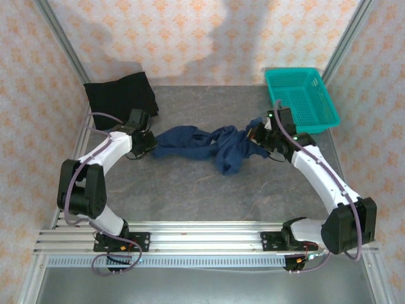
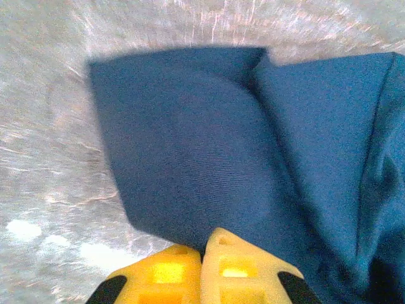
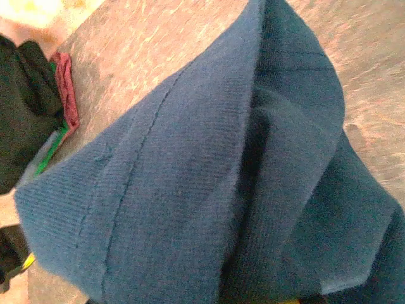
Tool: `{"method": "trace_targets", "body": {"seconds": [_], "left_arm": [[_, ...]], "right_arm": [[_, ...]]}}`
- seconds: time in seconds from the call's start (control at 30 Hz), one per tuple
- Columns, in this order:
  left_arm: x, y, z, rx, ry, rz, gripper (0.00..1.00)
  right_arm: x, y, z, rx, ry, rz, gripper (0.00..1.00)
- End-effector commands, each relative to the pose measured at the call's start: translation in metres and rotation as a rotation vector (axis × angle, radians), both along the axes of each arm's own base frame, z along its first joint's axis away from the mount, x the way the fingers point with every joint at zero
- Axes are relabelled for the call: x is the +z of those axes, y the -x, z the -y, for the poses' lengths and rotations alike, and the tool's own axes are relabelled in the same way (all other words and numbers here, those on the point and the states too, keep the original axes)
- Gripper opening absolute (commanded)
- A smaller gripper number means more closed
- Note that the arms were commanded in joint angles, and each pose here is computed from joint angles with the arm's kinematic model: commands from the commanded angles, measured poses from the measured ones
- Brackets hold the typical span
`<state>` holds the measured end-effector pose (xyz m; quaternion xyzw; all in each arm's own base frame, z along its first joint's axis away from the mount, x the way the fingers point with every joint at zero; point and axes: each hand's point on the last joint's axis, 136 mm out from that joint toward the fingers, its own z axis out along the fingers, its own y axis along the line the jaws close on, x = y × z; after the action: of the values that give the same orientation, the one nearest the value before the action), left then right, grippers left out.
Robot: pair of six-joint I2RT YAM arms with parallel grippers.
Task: Fold and stack the t-shirts
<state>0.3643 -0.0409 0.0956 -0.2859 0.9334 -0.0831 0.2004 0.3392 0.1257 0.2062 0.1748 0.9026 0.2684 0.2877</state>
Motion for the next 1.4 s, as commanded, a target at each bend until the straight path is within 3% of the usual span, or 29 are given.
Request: {"method": "trace_targets", "body": {"seconds": [0.0, 0.17, 0.33, 0.5, 0.53, 0.6, 0.67, 0.8, 0.87, 1.0, 1.17, 1.23, 1.37], "left_arm": [[0.029, 0.006, -0.028, 0.015, -0.101, 0.034, 0.00], [0.045, 0.014, -0.048, 0.042, -0.128, 0.058, 0.00], [0.053, 0.025, -0.058, 0.071, -0.107, 0.086, 0.00], [0.039, 0.039, -0.038, 0.041, 0.011, 0.123, 0.00], [0.027, 0.043, -0.026, 0.029, 0.075, 0.114, 0.02], [0.005, 0.054, -0.013, 0.029, 0.145, 0.067, 0.28], [-0.005, 0.072, -0.010, 0.049, 0.136, 0.019, 0.41], [0.027, 0.098, -0.010, 0.093, 0.116, 0.114, 0.73], [0.046, 0.114, -0.020, 0.130, 0.083, 0.150, 0.85], [0.057, 0.138, -0.022, 0.140, 0.094, 0.160, 0.93], [0.015, 0.152, -0.018, 0.126, 0.106, -0.032, 0.94], [-0.001, 0.146, -0.017, 0.125, 0.121, -0.063, 0.93], [-0.015, 0.130, -0.019, 0.122, 0.124, -0.061, 0.91]], "right_arm": [[0.021, 0.013, 0.017, -0.023, -0.017, -0.005, 0.00], [0.022, 0.035, 0.041, -0.073, -0.011, -0.040, 0.02], [-0.006, 0.067, 0.063, -0.148, 0.038, -0.159, 0.02], [-0.055, 0.101, 0.081, -0.245, 0.074, -0.315, 0.23], [-0.066, 0.107, 0.083, -0.261, 0.074, -0.353, 0.37], [-0.079, 0.110, 0.083, -0.272, 0.070, -0.378, 0.43], [-0.082, 0.108, 0.080, -0.264, 0.052, -0.367, 0.51], [-0.041, 0.087, 0.048, -0.111, -0.092, -0.199, 0.59], [-0.020, 0.082, 0.027, -0.020, -0.171, -0.115, 0.65], [-0.014, 0.086, -0.023, 0.169, -0.221, -0.106, 0.67], [-0.027, 0.099, -0.089, 0.363, -0.126, -0.126, 0.67], [-0.047, 0.103, -0.101, 0.398, -0.023, -0.159, 0.67], [-0.069, 0.095, -0.128, 0.395, -0.003, -0.177, 0.67]]}}
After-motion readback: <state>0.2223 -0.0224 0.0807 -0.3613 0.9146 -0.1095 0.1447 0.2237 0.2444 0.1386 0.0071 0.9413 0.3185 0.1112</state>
